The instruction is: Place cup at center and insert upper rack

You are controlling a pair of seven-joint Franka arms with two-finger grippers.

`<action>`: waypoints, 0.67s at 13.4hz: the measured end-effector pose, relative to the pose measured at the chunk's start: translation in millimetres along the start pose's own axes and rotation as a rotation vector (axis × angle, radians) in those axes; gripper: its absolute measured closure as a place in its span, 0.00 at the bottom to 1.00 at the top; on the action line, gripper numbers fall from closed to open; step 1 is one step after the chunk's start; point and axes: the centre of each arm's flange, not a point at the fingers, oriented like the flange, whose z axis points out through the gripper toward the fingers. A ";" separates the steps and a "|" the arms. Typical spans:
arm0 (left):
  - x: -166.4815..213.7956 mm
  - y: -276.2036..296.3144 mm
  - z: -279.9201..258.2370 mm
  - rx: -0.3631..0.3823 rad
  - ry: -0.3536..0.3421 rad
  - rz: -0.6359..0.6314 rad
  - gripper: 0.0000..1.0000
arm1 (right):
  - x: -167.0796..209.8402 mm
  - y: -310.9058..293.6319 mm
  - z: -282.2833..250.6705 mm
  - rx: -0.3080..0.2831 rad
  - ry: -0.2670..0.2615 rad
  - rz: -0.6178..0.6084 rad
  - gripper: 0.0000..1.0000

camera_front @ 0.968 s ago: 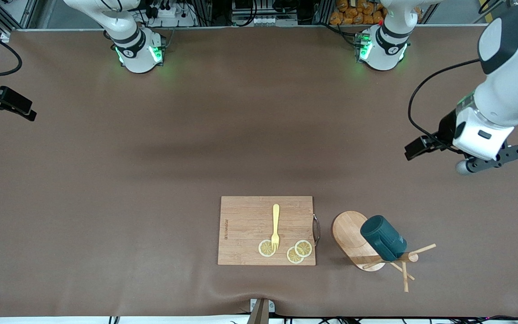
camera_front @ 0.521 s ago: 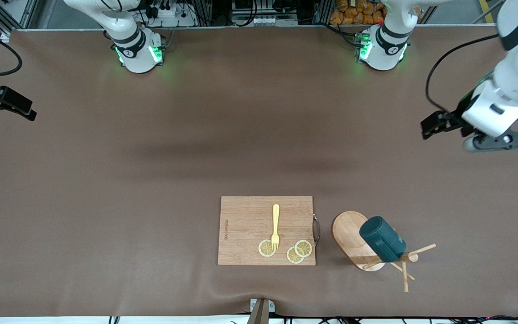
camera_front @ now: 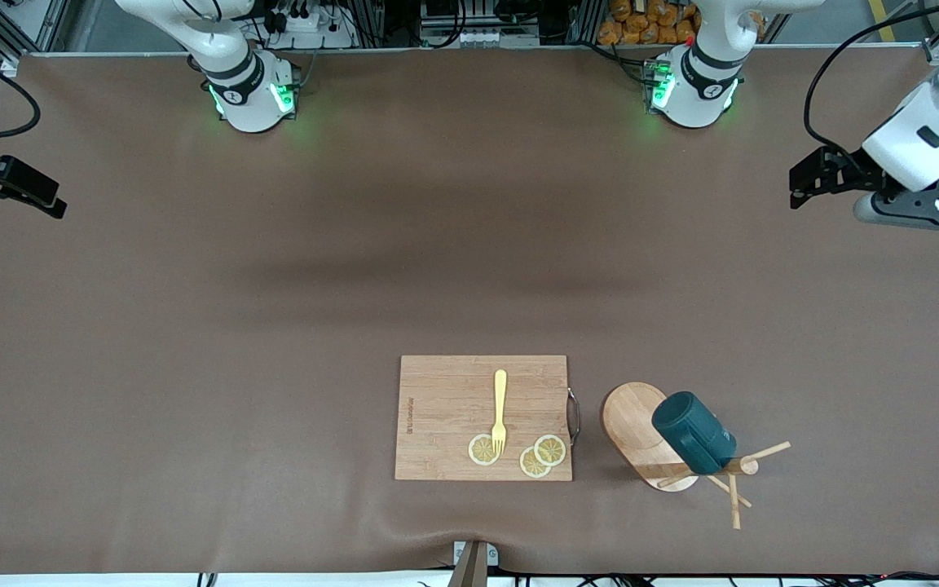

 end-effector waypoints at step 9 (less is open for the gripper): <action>-9.5 0.0 -17.2 0.000 0.001 0.000 0.00 | -0.1 0.0 0.1 0.000 -0.001 0.000 0.00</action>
